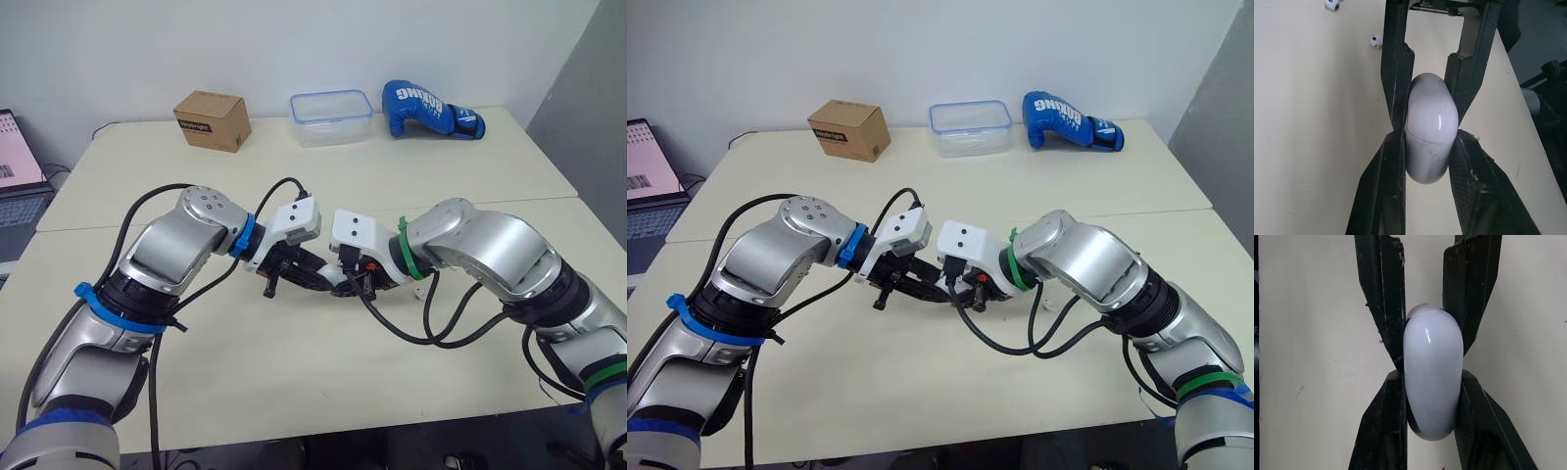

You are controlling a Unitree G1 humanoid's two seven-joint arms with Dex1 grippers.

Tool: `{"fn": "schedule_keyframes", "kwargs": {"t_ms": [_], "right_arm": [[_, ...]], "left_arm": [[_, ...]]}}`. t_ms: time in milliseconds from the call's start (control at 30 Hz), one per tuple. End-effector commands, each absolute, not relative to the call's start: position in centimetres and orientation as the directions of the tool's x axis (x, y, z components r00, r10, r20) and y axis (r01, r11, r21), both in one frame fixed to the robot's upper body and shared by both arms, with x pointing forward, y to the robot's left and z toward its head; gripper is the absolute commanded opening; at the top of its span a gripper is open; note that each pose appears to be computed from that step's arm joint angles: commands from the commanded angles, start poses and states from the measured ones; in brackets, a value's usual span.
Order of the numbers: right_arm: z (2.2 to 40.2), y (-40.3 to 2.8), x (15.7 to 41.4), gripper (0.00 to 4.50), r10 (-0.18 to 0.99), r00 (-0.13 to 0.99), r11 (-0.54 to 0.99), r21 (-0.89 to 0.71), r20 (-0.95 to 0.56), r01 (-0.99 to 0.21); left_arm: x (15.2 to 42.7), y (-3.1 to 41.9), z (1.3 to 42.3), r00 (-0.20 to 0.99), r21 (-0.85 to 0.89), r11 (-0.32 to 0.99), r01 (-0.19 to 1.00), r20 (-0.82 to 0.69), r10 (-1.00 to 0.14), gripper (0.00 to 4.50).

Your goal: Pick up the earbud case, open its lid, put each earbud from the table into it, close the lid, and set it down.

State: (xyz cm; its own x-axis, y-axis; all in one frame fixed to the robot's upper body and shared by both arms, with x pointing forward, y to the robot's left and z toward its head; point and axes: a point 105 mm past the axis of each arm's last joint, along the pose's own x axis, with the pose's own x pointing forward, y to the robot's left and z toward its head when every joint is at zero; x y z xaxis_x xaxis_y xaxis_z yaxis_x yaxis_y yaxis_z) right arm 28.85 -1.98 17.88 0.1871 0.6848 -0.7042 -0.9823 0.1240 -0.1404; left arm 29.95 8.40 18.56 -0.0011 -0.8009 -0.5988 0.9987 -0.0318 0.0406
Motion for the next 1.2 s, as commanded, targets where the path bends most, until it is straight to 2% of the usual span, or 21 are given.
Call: {"fn": "schedule_keyframes", "kwargs": {"t_ms": [33,300,500,767,933,1067,1200], "right_arm": [[20.3,-1.5,29.1,0.81,0.718,0.237,0.123,-0.216,-0.654,-0.969],[19.9,-1.7,29.1,0.81,0.711,0.234,0.134,-0.198,-0.663,-0.971],[19.9,-2.2,29.3,2.84,0.712,0.259,0.137,-0.233,-0.652,-0.963],[20.2,-5.1,27.9,2.84,0.785,0.231,0.128,-0.214,-0.575,-0.968],[20.2,-6.5,26.6,2.84,0.853,0.198,0.14,-0.153,-0.484,-0.978],[20.2,-6.7,26.6,2.84,0.887,0.228,0.185,-0.142,-0.402,-0.972],[20.3,-6.7,27.1,2.84,0.903,0.272,0.242,-0.13,-0.332,-0.962]], "left_arm": [[29.6,7.8,19.2,-0.014,0.058,-0.06,0.997,-0.589,-0.808,0.84],[29.7,7.7,19.2,-0.001,0.066,-0.049,0.997,-0.587,-0.81,0.84],[29.8,8.1,19.2,0.043,0.064,0.009,0.998,-0.563,-0.825,0.84],[29.5,9.5,18.2,0.166,0.087,0.142,0.986,-0.437,-0.884,0.84],[29.5,10.2,18.2,0.242,0.097,0.225,0.97,-0.254,-0.936,0.84],[29.4,10.5,18.9,0.259,0.094,0.25,0.964,-0.106,-0.96,0.84],[29.5,11.1,18.5,0.254,0.091,0.249,0.964,-0.048,-0.966,0.84]]}}
